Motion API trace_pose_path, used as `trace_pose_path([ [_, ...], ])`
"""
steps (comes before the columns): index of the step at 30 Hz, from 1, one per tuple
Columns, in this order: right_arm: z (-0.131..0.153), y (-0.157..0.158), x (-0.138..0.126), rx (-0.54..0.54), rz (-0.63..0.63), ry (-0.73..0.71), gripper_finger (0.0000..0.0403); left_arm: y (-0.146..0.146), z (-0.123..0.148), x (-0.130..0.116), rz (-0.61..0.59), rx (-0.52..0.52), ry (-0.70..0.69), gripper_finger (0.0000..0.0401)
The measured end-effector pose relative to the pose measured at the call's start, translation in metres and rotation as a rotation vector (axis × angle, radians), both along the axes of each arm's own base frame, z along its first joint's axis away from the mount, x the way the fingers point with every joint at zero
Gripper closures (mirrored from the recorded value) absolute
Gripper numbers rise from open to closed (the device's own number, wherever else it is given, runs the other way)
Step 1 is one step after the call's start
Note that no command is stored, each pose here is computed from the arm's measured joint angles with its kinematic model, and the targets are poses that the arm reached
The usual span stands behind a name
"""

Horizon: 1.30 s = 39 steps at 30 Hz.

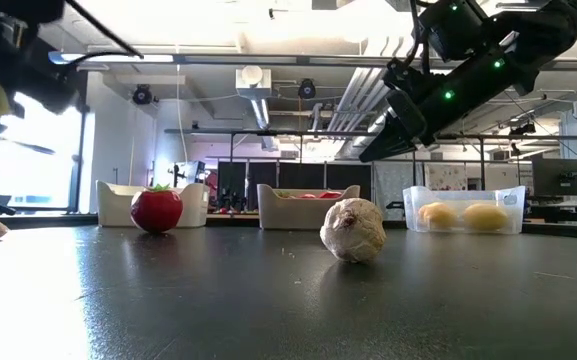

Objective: Sort produce into baskets
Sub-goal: Put the left garlic into the white bin

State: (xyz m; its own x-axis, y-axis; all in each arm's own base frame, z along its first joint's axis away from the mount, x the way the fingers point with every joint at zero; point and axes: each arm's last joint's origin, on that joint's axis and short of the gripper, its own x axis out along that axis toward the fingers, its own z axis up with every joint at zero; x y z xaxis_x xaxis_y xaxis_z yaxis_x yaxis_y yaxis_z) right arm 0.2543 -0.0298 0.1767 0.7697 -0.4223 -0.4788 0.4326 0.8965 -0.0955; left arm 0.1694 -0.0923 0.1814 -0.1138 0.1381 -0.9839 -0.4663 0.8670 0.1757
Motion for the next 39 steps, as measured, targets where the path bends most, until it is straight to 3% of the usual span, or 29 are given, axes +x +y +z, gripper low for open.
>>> trace_pose_path([
  [10, 0.000, 0.000, 0.000, 0.007, -0.007, -0.003, 0.0396, -0.001, -0.018, 0.008, -0.029, 0.040, 0.095, 0.0173],
  [26, -0.002, 0.000, -0.001, 0.021, -0.014, 0.010, 0.0396, 0.006, -0.018, 0.010, -0.054, 0.024, 0.119, 0.0293],
  [32, -0.002, 0.000, -0.001, 0.021, -0.014, 0.011, 0.0396, 0.008, -0.014, 0.010, -0.067, -0.005, 0.114, 0.0302],
  [39, -0.002, 0.000, -0.001, 0.024, -0.014, 0.015, 0.0396, 0.015, 0.008, 0.012, -0.074, -0.012, 0.073, 0.0303],
])
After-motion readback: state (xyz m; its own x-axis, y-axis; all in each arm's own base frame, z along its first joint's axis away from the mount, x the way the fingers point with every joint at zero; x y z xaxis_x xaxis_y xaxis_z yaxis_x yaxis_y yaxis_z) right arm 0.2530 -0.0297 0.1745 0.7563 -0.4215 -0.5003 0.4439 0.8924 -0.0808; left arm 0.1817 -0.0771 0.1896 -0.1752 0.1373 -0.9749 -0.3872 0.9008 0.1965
